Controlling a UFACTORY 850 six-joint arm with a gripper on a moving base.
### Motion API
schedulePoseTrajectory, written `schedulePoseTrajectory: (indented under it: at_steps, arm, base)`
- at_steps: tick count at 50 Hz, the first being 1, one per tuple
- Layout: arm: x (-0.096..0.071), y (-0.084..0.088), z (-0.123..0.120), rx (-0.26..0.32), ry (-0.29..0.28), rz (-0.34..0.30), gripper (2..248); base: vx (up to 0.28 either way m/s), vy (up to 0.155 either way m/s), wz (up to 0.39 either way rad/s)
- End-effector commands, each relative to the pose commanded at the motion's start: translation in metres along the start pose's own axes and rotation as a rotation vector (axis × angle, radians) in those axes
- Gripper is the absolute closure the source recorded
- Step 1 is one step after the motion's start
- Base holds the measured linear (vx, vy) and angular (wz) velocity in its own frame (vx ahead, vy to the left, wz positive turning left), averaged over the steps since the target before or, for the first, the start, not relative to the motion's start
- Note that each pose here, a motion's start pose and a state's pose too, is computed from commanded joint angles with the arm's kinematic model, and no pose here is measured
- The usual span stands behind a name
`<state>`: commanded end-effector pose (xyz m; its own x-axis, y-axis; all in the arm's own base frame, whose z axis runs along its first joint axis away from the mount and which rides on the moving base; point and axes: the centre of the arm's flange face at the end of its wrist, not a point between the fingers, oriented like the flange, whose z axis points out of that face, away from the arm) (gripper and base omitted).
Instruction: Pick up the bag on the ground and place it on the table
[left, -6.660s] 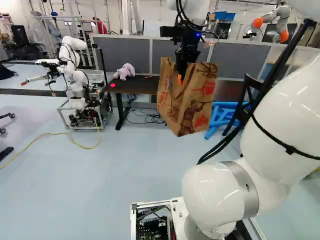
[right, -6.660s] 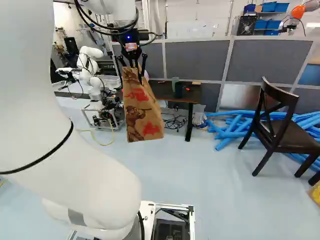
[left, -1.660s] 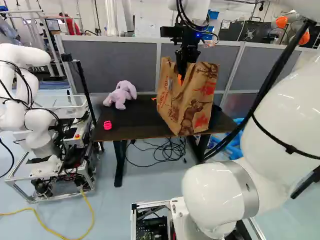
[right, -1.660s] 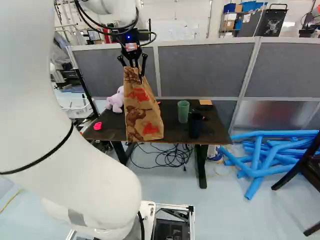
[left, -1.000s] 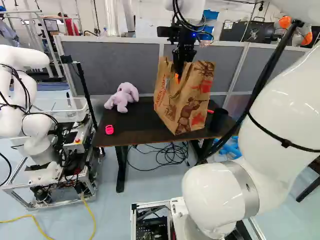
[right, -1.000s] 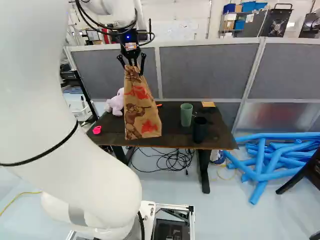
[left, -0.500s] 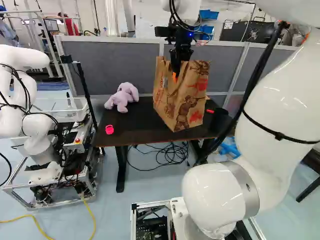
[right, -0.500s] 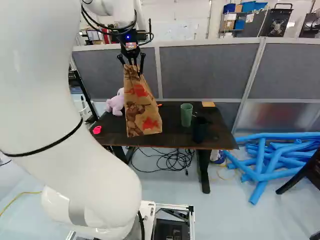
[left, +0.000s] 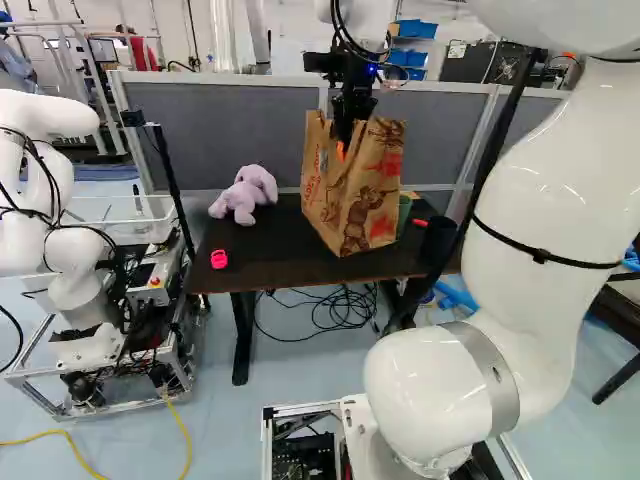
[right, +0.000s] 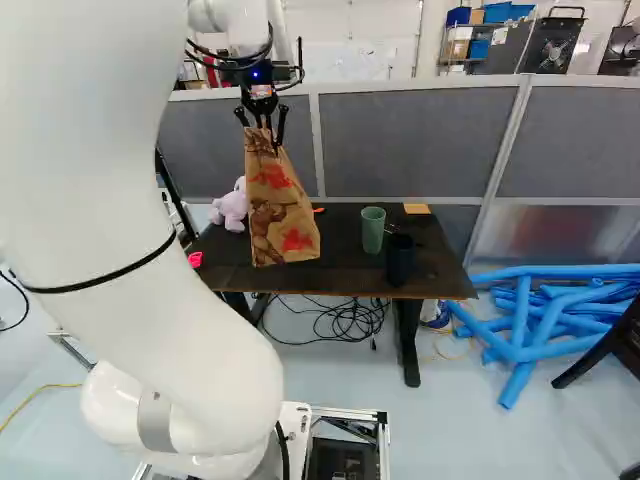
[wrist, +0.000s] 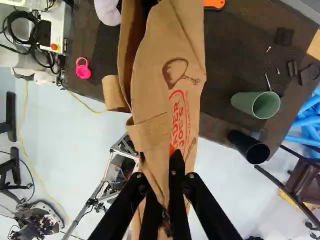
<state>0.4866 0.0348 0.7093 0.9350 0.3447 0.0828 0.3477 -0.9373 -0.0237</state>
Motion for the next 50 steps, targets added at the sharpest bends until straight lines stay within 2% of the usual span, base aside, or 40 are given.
schedulePoseTrajectory:
  at_steps: [50]
  arm:
    - [0.055, -0.006, 0.004, 0.044, 0.029, -0.018, 229]
  base:
    - [0.000, 0.000, 0.000]
